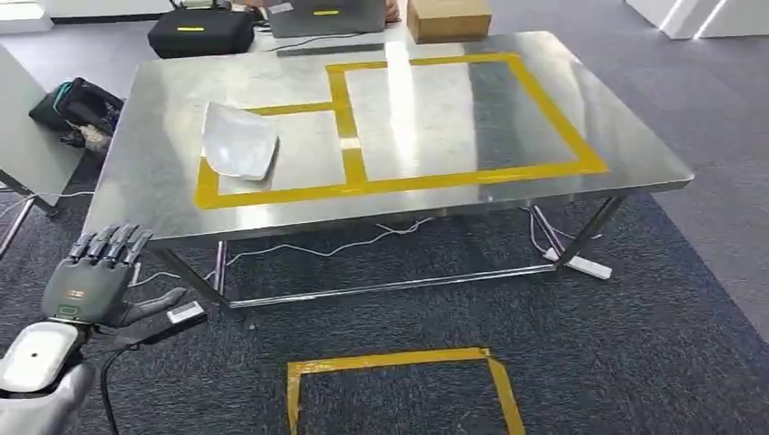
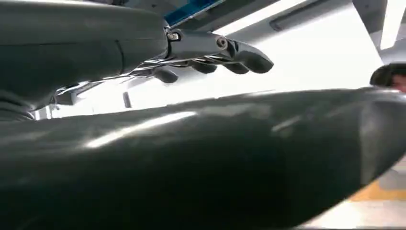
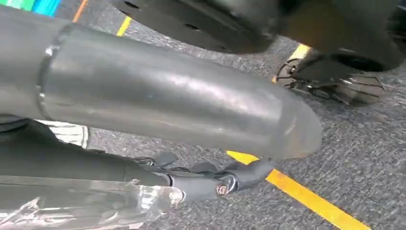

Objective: Take the parts from the cabinet and place them on the table.

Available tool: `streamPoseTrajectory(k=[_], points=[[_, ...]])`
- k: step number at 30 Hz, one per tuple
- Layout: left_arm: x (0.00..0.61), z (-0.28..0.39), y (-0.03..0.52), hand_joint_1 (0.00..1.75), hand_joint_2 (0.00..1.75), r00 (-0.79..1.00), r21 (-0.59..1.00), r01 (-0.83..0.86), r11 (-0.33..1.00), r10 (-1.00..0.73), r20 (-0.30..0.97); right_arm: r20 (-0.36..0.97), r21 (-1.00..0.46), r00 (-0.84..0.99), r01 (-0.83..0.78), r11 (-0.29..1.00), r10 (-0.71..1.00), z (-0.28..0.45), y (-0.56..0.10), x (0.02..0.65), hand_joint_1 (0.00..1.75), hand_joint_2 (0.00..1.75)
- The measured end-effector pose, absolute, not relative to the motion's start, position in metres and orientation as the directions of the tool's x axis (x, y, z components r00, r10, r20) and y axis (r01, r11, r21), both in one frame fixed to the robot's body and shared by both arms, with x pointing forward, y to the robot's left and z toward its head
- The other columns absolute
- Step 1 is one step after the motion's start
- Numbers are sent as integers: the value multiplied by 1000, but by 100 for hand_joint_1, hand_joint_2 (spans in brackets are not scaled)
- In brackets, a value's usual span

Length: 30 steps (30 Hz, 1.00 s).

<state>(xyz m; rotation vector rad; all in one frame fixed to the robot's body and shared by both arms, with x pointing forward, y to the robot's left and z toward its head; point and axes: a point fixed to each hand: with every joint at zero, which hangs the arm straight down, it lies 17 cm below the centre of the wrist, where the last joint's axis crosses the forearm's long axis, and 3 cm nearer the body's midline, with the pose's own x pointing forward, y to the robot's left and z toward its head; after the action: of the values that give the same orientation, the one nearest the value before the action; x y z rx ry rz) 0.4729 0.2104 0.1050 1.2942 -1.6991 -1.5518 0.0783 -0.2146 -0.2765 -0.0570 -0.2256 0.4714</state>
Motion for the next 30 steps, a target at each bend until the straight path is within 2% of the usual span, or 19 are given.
streamPoseTrajectory(k=[30], points=[[479,99,217,0,0,-407,953,-285,-101,-888,-216,210,-109,866,-440,891,453,-276,-217,81,0,0]])
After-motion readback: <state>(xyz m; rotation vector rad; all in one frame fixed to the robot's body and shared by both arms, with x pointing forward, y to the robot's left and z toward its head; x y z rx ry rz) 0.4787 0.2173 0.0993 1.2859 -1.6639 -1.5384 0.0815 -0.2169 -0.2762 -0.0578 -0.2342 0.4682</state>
